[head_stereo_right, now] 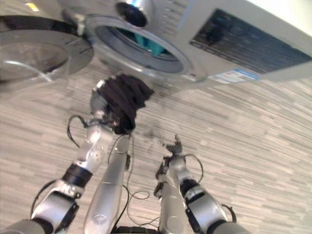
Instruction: Grab the laundry basket,head to the washer,open it,put in the laundry and shut it.
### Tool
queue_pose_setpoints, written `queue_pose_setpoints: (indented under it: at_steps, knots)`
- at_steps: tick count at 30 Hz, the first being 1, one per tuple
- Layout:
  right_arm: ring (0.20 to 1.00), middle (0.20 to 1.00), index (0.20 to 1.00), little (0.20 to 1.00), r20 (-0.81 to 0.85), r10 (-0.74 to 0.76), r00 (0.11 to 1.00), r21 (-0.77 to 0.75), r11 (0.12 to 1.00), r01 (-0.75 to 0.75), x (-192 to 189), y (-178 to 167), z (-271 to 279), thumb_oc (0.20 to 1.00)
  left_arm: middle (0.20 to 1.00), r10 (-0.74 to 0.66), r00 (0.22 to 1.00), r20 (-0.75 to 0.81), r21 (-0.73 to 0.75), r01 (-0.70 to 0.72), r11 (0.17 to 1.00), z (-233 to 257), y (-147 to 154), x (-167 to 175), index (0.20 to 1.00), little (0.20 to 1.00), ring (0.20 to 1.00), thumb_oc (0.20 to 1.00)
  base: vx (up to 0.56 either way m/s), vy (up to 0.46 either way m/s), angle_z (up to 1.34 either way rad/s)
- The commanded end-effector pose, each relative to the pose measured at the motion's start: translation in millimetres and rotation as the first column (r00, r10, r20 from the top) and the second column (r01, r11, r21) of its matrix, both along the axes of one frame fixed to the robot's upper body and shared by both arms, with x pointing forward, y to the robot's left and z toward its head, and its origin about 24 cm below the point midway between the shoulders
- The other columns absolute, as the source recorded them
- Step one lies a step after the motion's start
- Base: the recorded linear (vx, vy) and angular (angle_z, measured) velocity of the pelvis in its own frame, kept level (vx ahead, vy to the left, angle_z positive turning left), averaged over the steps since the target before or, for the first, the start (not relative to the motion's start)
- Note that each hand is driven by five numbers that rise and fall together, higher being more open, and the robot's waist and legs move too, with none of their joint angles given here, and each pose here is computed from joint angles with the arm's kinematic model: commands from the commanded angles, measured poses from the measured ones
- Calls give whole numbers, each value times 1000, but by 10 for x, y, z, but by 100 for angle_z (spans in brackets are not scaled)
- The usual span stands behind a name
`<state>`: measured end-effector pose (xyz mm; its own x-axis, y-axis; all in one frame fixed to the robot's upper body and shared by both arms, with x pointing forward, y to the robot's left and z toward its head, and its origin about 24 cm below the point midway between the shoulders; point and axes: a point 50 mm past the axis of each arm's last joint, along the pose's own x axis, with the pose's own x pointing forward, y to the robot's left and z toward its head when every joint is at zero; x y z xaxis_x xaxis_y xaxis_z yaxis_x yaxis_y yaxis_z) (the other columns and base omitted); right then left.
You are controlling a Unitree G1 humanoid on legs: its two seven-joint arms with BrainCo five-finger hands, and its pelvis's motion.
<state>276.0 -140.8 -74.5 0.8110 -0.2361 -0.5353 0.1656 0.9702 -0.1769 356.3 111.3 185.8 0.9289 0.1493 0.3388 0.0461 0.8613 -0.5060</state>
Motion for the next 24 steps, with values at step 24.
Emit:
queue_pose_setpoints:
  at_steps: [24]
  knots:
    - [1000,1000,1000,1000,159,79,984,111,989,-98,-250,-80,74,1000,200,400,911,106,-334,-346,877,1540,1154,333,200,200,200,200,0,-15,-15]
